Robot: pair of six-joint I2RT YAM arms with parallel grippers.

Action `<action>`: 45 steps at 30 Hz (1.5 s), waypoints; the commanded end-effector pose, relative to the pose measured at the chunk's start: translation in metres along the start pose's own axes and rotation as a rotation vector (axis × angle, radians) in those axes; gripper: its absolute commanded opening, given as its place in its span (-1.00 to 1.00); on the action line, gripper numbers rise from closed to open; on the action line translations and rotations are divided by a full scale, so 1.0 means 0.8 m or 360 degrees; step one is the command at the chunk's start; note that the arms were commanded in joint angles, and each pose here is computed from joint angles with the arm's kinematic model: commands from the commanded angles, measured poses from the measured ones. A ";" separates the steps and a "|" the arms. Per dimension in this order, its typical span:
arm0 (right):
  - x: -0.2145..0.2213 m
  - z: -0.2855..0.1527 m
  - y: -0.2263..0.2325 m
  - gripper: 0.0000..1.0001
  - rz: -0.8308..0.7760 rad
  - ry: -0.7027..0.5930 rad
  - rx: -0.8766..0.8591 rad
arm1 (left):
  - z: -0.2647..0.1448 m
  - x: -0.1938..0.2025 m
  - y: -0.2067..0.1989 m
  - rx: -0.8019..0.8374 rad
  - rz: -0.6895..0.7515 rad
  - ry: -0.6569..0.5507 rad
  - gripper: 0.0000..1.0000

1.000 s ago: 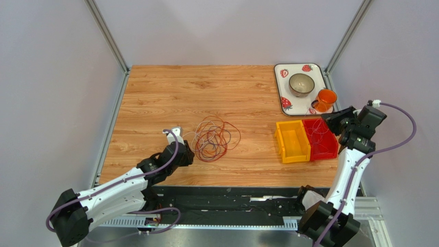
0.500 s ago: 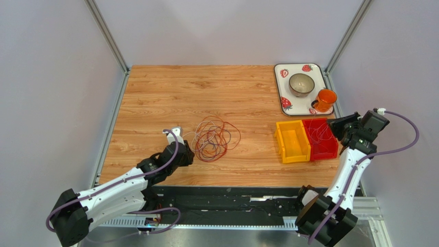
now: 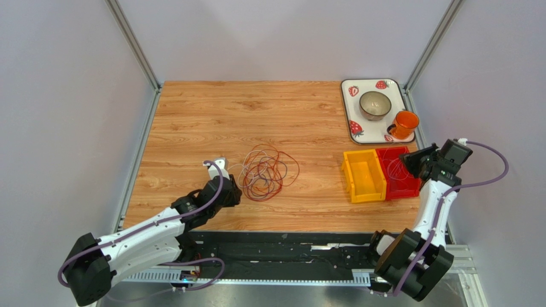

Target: Untangle the cables

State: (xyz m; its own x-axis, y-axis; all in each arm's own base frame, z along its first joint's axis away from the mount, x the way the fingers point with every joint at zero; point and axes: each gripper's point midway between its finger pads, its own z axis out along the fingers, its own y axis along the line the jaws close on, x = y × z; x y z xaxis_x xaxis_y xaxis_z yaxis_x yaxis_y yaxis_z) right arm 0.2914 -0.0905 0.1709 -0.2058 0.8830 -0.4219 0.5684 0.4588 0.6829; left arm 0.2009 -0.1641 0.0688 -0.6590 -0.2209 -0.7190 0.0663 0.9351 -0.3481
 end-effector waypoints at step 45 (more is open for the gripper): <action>-0.032 0.045 -0.029 -1.00 -0.0120 0.0018 0.0197 | -0.002 -0.012 -0.013 0.0065 -0.0036 -0.0061 -0.35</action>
State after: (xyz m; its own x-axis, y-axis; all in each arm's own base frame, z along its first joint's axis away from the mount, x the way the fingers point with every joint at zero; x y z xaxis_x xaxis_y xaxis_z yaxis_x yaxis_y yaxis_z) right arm 0.3065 -0.1116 0.1342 -0.2622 0.8867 -0.3807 0.6513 0.4537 0.6082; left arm 0.2026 -0.1668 0.0730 -0.6534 -0.2288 -0.7217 0.0716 0.9303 -0.3597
